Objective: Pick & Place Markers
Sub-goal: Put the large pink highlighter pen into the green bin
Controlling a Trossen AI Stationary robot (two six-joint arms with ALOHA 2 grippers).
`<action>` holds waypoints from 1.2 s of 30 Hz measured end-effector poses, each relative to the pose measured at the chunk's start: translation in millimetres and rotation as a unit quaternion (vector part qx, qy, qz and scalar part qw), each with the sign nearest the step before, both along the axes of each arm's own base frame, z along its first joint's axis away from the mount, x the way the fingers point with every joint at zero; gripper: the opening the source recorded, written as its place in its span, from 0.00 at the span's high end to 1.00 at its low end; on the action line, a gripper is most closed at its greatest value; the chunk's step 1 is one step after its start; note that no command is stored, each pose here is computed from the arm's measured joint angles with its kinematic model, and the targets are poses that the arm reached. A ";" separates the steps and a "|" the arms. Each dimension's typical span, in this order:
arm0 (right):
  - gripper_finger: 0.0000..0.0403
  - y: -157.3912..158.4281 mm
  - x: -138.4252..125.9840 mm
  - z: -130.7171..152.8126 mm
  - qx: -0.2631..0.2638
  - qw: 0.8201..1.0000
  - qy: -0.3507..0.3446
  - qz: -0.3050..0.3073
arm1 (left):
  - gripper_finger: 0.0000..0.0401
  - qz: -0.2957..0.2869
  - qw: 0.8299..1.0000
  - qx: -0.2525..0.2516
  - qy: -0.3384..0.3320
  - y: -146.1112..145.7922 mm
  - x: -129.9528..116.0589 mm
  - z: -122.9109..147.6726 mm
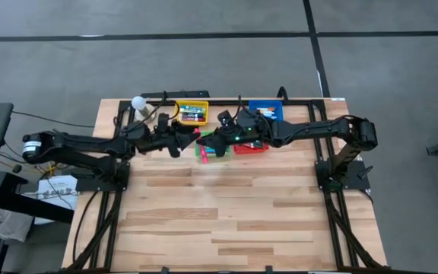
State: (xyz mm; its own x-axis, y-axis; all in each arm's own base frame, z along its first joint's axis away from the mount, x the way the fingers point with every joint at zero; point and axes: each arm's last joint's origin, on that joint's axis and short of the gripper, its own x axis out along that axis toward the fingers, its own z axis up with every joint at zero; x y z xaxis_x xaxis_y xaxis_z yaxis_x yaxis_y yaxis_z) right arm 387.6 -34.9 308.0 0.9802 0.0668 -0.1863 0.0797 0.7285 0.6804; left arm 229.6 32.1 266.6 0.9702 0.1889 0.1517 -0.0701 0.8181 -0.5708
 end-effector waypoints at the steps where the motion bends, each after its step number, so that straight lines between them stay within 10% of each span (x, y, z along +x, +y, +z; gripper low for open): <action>1: 0.87 0.9 0.1 0.0 0.001 1.000 0.000 0.004 | 0.33 0.002 1.000 0.000 -0.001 1.1 1.0 1.4; 12: 0.87 2.0 0.1 0.1 -0.002 1.000 -0.001 0.013 | 0.39 -0.023 0.999 -0.025 0.003 1.2 5.8 -1.4; 24: 0.86 1.7 -0.1 -2.0 -0.011 1.000 0.008 0.016 | 0.84 -0.029 0.999 -0.023 -0.003 0.7 5.8 0.0; 36: 0.66 1.7 0.0 -1.1 -0.038 0.999 0.001 0.033 | 0.84 -0.025 0.999 -0.021 -0.004 0.9 5.7 0.4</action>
